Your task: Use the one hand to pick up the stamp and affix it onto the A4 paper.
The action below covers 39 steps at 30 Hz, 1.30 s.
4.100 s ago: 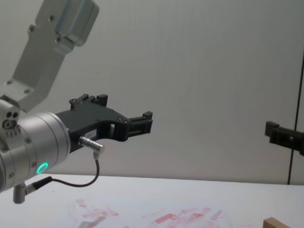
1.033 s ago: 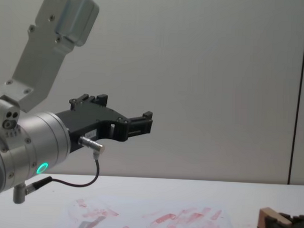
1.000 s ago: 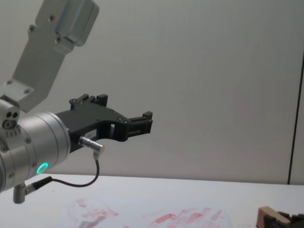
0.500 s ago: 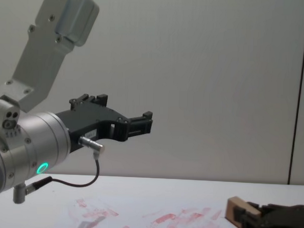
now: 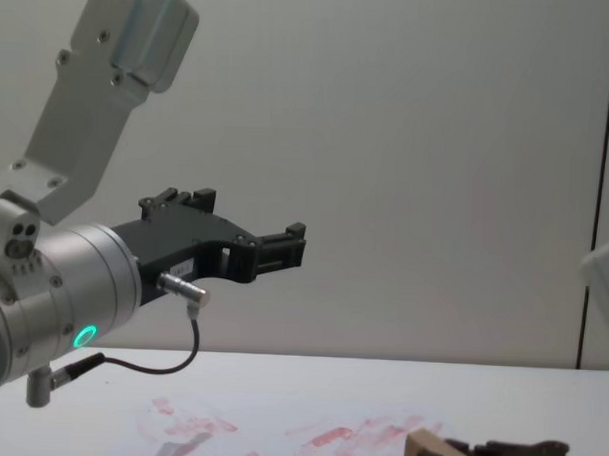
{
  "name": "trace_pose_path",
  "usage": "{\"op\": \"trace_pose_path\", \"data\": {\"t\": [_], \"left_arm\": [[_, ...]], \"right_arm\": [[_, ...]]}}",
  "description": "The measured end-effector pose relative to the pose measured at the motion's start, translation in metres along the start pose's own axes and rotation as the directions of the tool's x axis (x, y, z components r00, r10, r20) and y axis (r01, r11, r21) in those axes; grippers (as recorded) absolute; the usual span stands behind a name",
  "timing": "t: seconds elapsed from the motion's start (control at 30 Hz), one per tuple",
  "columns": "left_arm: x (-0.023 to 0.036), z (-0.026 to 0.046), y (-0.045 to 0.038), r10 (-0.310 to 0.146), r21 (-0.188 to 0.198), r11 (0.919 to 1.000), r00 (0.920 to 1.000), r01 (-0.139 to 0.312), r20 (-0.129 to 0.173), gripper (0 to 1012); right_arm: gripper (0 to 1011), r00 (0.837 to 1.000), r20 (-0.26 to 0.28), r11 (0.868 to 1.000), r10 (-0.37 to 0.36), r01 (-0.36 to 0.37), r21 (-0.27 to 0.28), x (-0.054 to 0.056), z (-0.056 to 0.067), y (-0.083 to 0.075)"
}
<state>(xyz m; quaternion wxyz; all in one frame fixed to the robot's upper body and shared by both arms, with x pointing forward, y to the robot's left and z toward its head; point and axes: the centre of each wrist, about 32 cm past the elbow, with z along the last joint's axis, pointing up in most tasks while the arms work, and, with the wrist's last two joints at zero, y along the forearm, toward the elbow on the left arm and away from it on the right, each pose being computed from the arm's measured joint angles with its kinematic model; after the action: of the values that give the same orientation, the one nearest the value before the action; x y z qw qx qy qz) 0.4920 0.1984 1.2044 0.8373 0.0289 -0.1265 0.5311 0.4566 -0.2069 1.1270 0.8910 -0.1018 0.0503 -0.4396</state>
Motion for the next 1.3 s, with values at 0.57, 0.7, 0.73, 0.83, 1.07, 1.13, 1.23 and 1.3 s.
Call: {"op": "trace_pose_path", "data": {"t": [0.57, 0.7, 0.73, 0.83, 1.07, 1.13, 1.23, 1.3], "left_arm": [[0.0000, 0.0000, 0.0000, 0.000, 0.000, 1.0000, 1.0000, 0.000, 0.000, 1002], [0.0000, 0.0000, 0.0000, 0.000, 0.000, 1.0000, 1.0000, 0.000, 0.000, 1003], [0.0000, 0.0000, 0.0000, 0.000, 0.000, 1.0000, 1.0000, 0.000, 0.000, 1002], [0.0000, 0.0000, 0.0000, 0.000, 0.000, 1.0000, 1.0000, 0.000, 0.000, 1002], [0.0000, 0.0000, 0.0000, 0.000, 0.000, 1.0000, 1.0000, 0.000, 0.000, 1002], [0.0000, 0.0000, 0.0000, 0.000, 0.000, 1.0000, 1.0000, 0.000, 0.000, 1002], [0.0000, 0.0000, 0.0000, 0.000, 0.000, 1.0000, 1.0000, 0.000, 0.000, 1002], [0.0000, 0.0000, 0.0000, 0.000, 0.000, 1.0000, 1.0000, 0.000, 0.000, 1002]], "right_arm": [[217, 1.000, 0.007, 0.998, 0.024, -0.023, -0.065, -0.001, -0.009, 0.014], [217, 1.000, 0.012, 0.997, 0.028, -0.027, -0.073, 0.000, -0.009, 0.015], [217, 0.999, 0.014, 0.997, 0.029, -0.028, -0.076, 0.000, -0.008, 0.016], [217, 0.999, 0.017, 0.996, 0.033, -0.031, -0.083, 0.001, -0.008, 0.017], [217, 0.999, 0.021, 0.996, 0.035, -0.034, -0.087, 0.001, -0.006, 0.017], [217, 0.999, 0.021, 0.996, 0.034, -0.032, -0.085, 0.001, -0.005, 0.017], [217, 0.999, 0.019, 0.997, 0.029, -0.028, -0.072, 0.002, -0.002, 0.016], [217, 1.000, 0.021, 0.998, 0.022, -0.021, -0.056, 0.003, 0.002, 0.014]]}}
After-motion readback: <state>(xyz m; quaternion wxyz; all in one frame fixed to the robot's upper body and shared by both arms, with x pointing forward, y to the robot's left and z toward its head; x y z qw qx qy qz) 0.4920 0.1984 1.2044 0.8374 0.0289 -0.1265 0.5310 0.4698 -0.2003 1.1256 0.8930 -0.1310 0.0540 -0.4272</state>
